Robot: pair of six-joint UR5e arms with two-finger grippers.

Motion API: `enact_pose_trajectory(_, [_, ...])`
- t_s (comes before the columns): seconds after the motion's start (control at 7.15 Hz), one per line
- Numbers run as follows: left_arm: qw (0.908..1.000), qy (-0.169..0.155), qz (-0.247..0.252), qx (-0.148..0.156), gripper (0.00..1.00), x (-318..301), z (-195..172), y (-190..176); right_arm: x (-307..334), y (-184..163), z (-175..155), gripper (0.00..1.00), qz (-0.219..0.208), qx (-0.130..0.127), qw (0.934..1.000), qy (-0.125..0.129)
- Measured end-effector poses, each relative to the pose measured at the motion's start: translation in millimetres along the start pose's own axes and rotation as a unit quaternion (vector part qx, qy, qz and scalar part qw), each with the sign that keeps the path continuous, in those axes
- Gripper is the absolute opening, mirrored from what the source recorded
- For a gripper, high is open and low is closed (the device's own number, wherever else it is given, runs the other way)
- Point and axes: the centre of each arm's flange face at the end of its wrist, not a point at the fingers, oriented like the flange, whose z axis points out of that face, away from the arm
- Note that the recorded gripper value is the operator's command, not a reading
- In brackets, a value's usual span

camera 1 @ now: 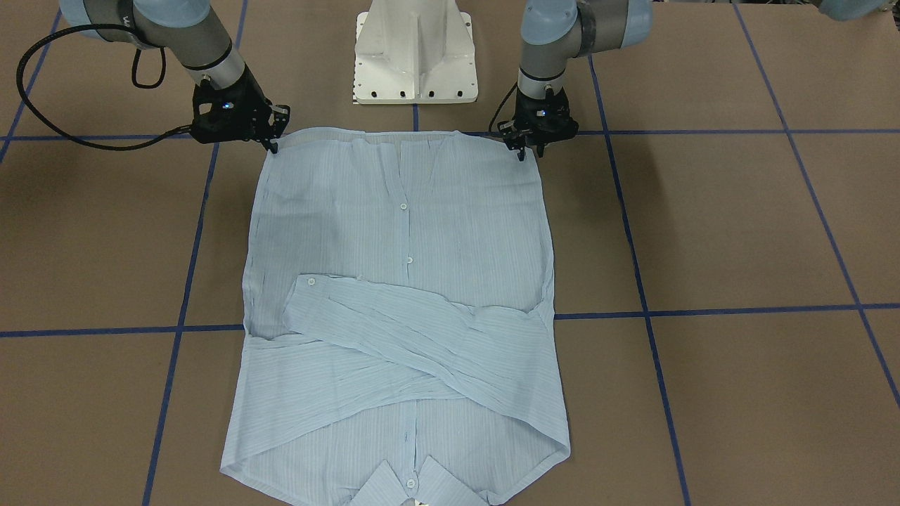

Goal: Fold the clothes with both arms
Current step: 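Lift the hem with both grippers and start folding it toward the collar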

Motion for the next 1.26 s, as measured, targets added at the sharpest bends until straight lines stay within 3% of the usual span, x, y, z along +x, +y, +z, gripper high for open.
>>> enact_pose_trajectory(0.14, [1.0000,0.001,0.000,-0.001,0.00,1.3,-0.7,0.3,2.9,-3.7,-2.6,0.00,0.003,-0.001,1.0000,-0.001])
enact_pose_trajectory(0.7, [0.9999,0.014,0.001,-0.004,0.00,6.2,-13.3,1.2,10.2,-15.2,-11.9,0.00,0.013,-0.004,0.9999,-0.006])
enact_pose_trajectory(0.98, [0.9988,0.049,-0.004,0.008,0.00,8.2,-53.1,-11.1,10.8,-18.2,-13.2,0.00,0.015,-0.003,0.9999,-0.006])
enact_pose_trajectory(1.26, [0.9965,0.077,-0.001,0.031,0.00,-3.8,-96.1,-54.5,16.2,-29.7,-22.1,0.00,0.023,0.001,0.9997,-0.011])
